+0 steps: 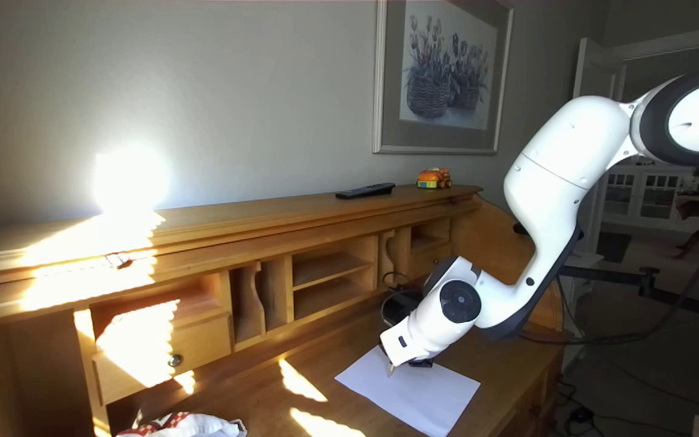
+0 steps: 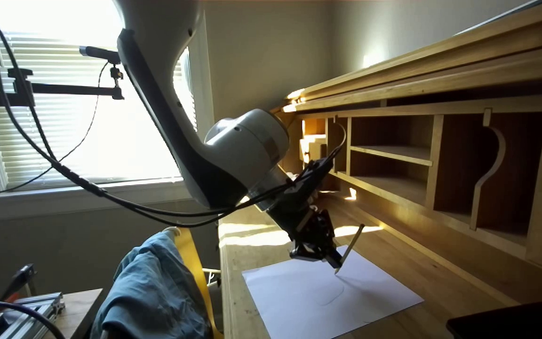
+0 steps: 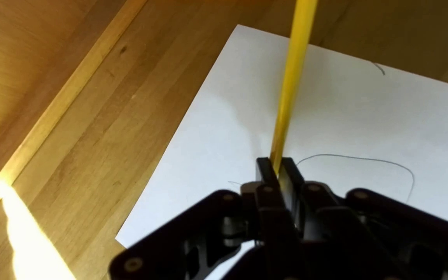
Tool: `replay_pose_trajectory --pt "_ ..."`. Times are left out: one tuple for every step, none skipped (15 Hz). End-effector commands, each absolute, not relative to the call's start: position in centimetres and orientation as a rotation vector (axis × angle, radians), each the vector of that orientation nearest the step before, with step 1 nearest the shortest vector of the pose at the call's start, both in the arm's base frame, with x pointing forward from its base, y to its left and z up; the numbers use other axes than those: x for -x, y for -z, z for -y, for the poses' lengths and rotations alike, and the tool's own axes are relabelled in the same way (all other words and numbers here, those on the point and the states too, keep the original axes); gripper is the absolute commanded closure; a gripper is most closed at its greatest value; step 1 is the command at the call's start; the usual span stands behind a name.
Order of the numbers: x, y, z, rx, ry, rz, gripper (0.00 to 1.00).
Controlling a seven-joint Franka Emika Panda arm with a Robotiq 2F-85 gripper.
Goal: Use the pencil to draw on the piece of paper
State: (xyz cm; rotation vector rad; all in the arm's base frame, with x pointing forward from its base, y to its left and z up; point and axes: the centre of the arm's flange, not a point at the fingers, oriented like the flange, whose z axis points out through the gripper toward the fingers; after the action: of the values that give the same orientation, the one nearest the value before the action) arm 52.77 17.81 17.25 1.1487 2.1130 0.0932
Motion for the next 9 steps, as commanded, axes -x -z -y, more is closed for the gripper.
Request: replay_pose_trajectory --pt "-53.07 -16.28 -17.94 -1.118 -0.100 -2.089 0.98" --pt "-53.11 -16.24 -17.94 -1.116 -0.099 -2.089 0.98" --pt "-53.18 -16.23 -17.94 -1.114 -0.097 -2.087 0.98" --pt "-53.26 -16.21 -18.00 -1.110 -0.096 -2.088 0.98" --pt "-53.30 -16.21 -18.05 -1.104 -0.097 -2.088 0.98" --pt "-53.36 -16.21 -18.08 -1.097 -0.095 -2.089 0.98" --pt "-53.42 -16.18 -18.13 -1.089 -0.094 -2.092 0.98" --pt "-53.50 -16.12 -18.18 -1.081 -0.094 -2.095 0.98" --pt "-53.60 -16.05 -18.26 -1.070 -0.096 -2.097 0.98"
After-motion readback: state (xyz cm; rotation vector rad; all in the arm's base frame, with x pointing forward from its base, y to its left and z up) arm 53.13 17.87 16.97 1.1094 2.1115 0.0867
